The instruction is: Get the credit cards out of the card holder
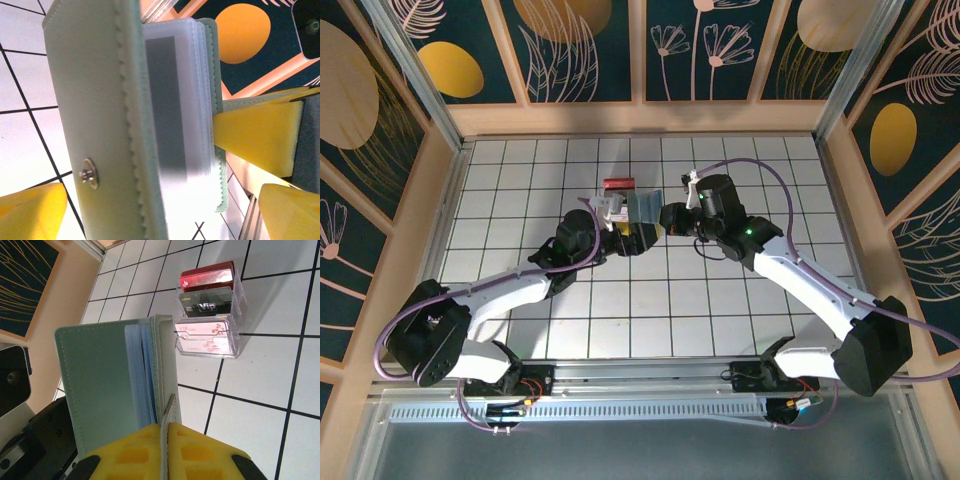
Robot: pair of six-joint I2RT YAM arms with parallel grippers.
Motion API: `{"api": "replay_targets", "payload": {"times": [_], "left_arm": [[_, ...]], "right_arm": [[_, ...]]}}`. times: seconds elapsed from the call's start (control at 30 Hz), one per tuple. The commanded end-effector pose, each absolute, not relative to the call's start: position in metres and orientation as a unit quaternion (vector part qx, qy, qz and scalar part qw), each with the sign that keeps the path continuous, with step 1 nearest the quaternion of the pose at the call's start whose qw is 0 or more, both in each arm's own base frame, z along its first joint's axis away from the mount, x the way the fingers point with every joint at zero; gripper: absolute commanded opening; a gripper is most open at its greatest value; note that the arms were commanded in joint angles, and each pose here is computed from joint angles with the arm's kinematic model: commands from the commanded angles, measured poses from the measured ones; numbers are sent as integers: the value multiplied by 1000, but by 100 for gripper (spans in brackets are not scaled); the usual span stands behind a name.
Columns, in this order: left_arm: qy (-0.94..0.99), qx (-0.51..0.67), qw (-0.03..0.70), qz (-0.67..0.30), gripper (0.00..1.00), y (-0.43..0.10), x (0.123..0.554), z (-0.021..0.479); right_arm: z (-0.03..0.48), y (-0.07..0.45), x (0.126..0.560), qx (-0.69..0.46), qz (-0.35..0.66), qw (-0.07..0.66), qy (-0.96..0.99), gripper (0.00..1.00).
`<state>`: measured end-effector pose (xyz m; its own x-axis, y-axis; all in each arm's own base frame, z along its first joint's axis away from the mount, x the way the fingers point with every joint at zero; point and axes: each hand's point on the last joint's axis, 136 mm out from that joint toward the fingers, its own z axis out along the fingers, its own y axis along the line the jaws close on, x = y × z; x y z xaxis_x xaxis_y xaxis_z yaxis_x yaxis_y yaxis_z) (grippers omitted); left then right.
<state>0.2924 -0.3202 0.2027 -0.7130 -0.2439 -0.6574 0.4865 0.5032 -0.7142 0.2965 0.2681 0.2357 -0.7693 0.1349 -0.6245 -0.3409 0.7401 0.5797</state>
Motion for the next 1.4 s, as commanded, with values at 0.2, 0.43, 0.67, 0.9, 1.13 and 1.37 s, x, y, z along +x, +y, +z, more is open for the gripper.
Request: {"api": "replay_targets", "payload": {"times": [0.2,0.43,0.67,0.9,1.13,1.37], "left_arm": [[780,77,383,-489,88,-322,298,209],[783,78,379,-488,89,-323,298,206],[779,81,380,-493,81,-325,298,209],[775,84,384,-495,62,-324,296,213],[761,94,392,-508,56,-324,291,226],[763,86,395,-505,54,-320,291,228]], "right_arm": [[267,281,295,-81,392,358,844,0],[274,286,290,-93,412,356,833,0],[278,293,288,-102,431,349,826,0],[274,282,292,-90,410,355,835,0],[286,272,287,-94,441,368,813,0],[286,264,287,-88,463,369,801,0]]}}
